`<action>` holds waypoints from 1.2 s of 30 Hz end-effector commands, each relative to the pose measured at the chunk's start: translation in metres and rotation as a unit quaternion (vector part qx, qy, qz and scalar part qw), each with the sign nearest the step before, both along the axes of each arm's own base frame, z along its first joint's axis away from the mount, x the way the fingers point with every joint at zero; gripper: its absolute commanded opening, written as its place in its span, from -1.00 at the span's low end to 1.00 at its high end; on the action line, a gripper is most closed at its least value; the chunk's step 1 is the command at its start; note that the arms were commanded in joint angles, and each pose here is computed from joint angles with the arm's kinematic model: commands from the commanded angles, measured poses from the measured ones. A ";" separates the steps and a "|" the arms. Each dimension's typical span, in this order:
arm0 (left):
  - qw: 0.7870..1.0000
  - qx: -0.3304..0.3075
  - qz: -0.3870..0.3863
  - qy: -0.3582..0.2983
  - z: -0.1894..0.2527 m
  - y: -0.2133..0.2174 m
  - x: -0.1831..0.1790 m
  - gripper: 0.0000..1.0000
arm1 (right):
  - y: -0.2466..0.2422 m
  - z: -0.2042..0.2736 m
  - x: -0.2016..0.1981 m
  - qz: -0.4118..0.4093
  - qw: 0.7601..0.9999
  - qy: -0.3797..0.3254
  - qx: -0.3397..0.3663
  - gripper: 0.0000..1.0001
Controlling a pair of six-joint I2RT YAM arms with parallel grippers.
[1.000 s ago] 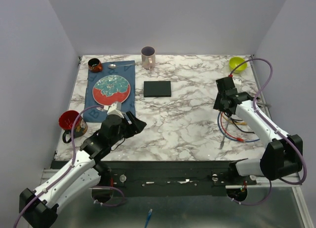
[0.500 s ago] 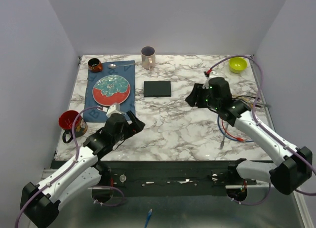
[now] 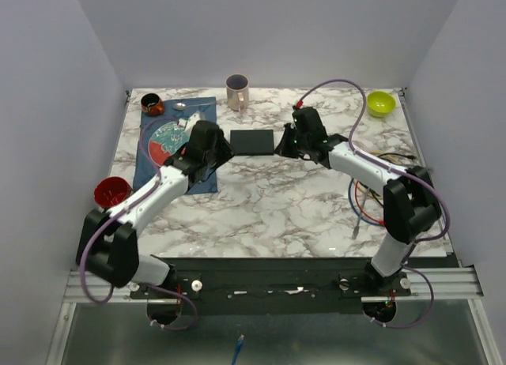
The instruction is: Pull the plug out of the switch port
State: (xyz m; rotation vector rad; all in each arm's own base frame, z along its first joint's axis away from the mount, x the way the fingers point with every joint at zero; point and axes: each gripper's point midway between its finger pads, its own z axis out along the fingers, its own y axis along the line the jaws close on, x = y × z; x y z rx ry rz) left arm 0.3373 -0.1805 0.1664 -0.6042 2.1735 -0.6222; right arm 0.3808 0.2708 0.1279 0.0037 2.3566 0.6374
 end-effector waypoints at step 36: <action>0.991 0.008 0.024 0.128 -0.147 -0.003 0.154 -0.89 | 0.013 -0.108 0.107 -0.071 0.979 0.178 0.077 -0.99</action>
